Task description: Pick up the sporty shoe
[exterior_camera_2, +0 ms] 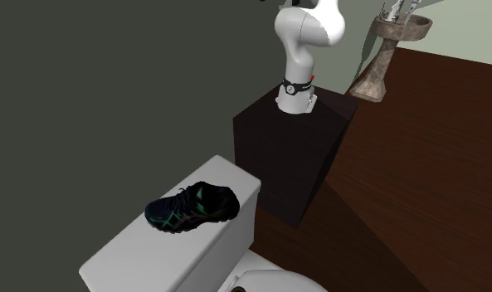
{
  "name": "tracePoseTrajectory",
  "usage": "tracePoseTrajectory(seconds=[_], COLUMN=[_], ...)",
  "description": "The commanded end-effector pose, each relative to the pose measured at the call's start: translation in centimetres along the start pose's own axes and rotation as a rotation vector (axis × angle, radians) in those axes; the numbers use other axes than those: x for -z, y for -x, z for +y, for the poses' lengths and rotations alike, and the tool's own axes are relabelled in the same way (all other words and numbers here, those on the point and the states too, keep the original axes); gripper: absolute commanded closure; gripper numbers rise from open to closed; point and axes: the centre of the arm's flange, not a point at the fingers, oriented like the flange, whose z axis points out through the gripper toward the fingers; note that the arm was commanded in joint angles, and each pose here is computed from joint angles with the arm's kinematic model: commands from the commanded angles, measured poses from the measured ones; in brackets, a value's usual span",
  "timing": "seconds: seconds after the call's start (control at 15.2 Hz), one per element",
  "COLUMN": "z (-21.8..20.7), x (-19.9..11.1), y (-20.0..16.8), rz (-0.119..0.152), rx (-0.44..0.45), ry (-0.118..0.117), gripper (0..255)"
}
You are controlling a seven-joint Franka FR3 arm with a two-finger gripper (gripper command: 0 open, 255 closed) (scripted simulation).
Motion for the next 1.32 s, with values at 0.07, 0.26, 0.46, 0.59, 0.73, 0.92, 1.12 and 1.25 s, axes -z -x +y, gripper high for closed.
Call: tracePoseTrajectory(seconds=[0.07,0.26,0.46,0.59,0.73,0.92,1.12,1.25], z=[0.1,0.5,0.8,1.0,1.1,1.3,1.4,1.4], x=[-1.0,-4.0,-6.9,-8.8,-10.6,-13.4,-16.0,-17.8], y=[-0.7,-2.8,-5.1,-6.6,-8.2,-10.7,-13.2,-15.0], rz=[0.010,0.041,0.072,0.092,0.112,0.143,0.174,0.194], rx=[0.006,0.023,0.040,0.051,0.062,0.079,0.096,0.107], ry=[-0.003,-0.011,-0.020,-0.026,-0.031,-0.040,-0.048,-0.054], gripper=[0,0,0,0,0,0,0,0])
